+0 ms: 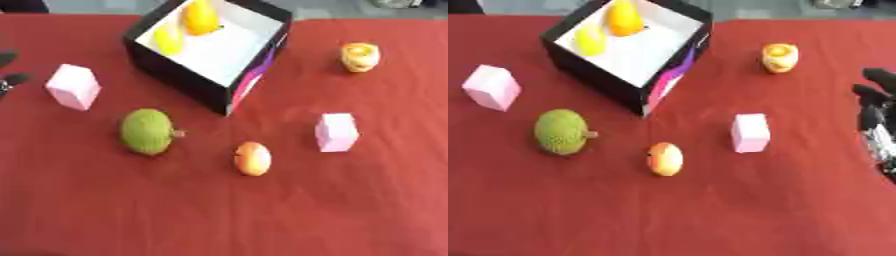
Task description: Pick up objects on the table and place them in the box.
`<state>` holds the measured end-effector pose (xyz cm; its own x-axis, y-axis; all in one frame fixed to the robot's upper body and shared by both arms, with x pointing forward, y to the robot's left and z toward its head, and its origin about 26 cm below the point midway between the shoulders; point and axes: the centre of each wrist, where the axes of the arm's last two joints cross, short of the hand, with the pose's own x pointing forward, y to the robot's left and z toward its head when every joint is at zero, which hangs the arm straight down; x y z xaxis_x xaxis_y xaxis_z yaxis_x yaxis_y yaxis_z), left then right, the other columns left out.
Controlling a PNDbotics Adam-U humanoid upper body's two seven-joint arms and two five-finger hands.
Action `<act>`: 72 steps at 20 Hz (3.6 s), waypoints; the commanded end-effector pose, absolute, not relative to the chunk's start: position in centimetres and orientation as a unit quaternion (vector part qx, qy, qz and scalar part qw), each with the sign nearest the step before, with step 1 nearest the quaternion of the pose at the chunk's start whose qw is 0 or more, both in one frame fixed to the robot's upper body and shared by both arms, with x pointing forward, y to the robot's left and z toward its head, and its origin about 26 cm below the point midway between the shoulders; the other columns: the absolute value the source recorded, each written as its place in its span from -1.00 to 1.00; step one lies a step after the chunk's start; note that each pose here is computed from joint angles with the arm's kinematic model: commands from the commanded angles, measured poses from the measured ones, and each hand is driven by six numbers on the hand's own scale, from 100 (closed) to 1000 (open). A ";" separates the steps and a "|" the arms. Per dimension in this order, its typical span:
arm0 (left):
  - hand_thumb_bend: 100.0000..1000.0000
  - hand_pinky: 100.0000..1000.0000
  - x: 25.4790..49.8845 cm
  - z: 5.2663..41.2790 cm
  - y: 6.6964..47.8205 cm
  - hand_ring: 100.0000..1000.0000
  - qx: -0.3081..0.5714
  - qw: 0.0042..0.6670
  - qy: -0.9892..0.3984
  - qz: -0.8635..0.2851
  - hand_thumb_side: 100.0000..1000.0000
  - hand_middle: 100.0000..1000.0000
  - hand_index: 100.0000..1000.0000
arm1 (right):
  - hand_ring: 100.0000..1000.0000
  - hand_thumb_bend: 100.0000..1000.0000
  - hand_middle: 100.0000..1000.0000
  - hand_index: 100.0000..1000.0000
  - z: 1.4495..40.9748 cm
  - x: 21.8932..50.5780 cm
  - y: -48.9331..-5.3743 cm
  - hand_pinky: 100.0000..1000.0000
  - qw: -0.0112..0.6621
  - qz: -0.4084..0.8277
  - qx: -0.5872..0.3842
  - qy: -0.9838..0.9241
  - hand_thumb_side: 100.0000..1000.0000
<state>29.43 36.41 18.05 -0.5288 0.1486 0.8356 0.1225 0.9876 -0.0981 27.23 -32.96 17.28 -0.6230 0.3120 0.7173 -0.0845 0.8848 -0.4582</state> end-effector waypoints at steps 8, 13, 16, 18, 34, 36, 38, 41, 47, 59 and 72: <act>-0.83 0.38 28.9 18.6 37.4 0.62 -0.051 0.484 -0.874 -0.008 0.33 0.60 0.69 | 0.95 -1.00 0.97 0.95 23.2 27.5 -34.2 1.00 0.361 0.432 -0.137 -0.815 -0.62; -0.82 0.38 28.6 18.0 37.9 0.62 -0.041 0.496 -0.867 -0.009 0.33 0.60 0.68 | 0.97 -1.00 0.96 0.94 26.0 28.2 -33.2 1.00 0.338 0.512 -0.185 -0.768 -0.78; -0.82 0.38 28.5 17.8 38.1 0.62 -0.036 0.501 -0.864 -0.012 0.33 0.60 0.68 | 0.99 -1.00 0.97 0.95 27.0 28.4 -32.5 0.99 0.329 0.557 -0.213 -0.732 -0.71; -0.81 0.38 28.4 17.6 38.2 0.62 -0.034 0.505 -0.862 -0.013 0.33 0.60 0.68 | 1.00 -1.00 0.97 0.96 27.5 28.5 -32.1 0.98 0.328 0.580 -0.232 -0.708 -0.64; -0.80 0.39 28.5 17.3 38.4 0.62 -0.034 0.513 -0.857 -0.020 0.36 0.61 0.68 | 1.00 -0.68 0.94 0.94 23.8 28.6 -29.7 0.98 0.306 0.721 -0.245 -0.571 -0.08; -0.80 0.39 28.5 17.3 38.4 0.62 -0.034 0.514 -0.857 -0.020 0.36 0.61 0.68 | 1.00 -0.51 0.94 0.95 23.4 28.6 -29.4 0.99 0.307 0.730 -0.239 -0.562 -0.03; -0.80 0.39 28.5 17.3 38.5 0.62 -0.035 0.515 -0.856 -0.020 0.37 0.61 0.68 | 1.00 -0.42 0.94 0.95 23.2 28.7 -29.1 0.99 0.304 0.735 -0.238 -0.557 -0.01; -0.80 0.39 28.5 17.2 38.5 0.62 -0.035 0.517 -0.855 -0.021 0.37 0.60 0.67 | 1.00 -0.34 0.92 0.95 23.2 28.8 -28.6 1.00 0.298 0.734 -0.239 -0.562 0.09; -0.80 0.39 28.3 17.0 38.7 0.62 -0.032 0.520 -0.853 -0.019 0.37 0.60 0.67 | 1.00 -0.41 0.92 0.96 23.9 29.2 -27.5 1.00 0.310 0.715 -0.253 -0.573 0.19; -0.78 0.40 28.2 16.8 38.9 0.62 -0.032 0.524 -0.851 -0.012 0.38 0.60 0.67 | 1.00 -0.42 0.95 0.97 23.6 32.9 -27.8 1.00 0.350 0.703 -0.276 -0.555 0.35; -0.78 0.40 28.7 17.5 38.3 0.63 -0.045 0.511 -0.858 -0.010 0.36 0.60 0.67 | 1.00 -0.24 0.96 0.96 22.8 35.7 -28.0 1.00 0.335 0.737 -0.260 -0.526 0.41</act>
<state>28.75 38.27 16.28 -0.4458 0.0848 0.8911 0.0845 0.9950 -0.0524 35.48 -27.51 21.89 -0.6441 0.7650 0.0008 -0.2429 -0.2034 -0.9485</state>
